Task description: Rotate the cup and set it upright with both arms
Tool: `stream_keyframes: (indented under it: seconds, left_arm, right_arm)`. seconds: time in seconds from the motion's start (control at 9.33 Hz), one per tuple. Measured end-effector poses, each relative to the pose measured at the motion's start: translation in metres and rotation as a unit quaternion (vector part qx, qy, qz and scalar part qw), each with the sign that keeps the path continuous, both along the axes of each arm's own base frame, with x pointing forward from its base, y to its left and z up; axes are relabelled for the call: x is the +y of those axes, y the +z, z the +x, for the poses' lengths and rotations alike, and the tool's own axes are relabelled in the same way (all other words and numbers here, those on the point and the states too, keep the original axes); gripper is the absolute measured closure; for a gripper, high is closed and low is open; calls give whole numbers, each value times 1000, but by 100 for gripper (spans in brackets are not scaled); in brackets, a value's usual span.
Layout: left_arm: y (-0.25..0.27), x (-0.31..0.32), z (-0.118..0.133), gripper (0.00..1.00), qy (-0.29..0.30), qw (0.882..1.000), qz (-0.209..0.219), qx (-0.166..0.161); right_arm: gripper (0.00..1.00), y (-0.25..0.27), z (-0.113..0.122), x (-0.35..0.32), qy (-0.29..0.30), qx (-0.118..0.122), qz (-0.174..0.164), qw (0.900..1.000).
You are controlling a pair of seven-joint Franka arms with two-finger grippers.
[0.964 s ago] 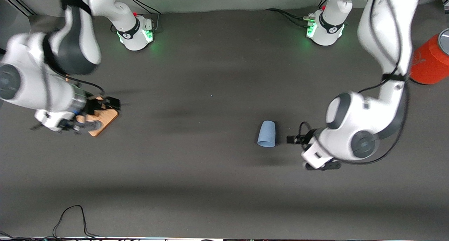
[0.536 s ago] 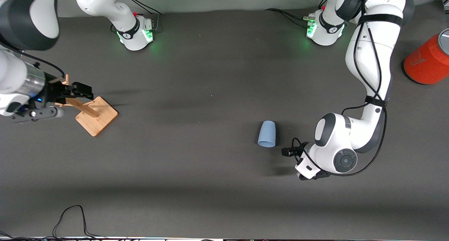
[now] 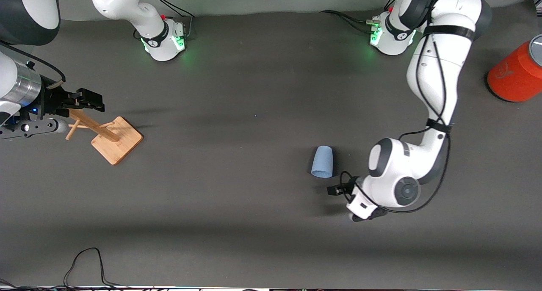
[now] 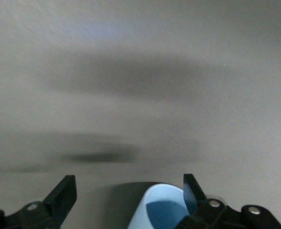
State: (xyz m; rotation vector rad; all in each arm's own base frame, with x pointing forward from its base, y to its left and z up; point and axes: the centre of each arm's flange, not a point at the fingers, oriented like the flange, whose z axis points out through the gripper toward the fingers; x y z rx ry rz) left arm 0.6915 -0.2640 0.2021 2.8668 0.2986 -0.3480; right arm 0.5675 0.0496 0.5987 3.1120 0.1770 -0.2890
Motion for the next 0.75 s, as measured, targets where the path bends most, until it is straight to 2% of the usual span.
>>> stream_keyframes:
  seconds: [0.21, 0.43, 0.54, 0.75]
  left_arm:
    - [-10, -23, -15, 1, -6, 1000, 8, 22]
    - [-16, -15, -24, 8, -16, 997, 23, 67]
    - [-17, -11, -25, 20, -16, 997, 26, 78]
    - [-19, -11, -29, 62, -14, 995, 26, 94]
  right_arm:
    - [0, 6, -2, -6, -3, -4, 6, 1000]
    - [0, 14, -5, -25, -13, -10, 18, 1000]
    - [0, 16, -6, -33, -17, -12, 25, 999]
    - [0, 12, -4, -39, -16, -7, 31, 999]
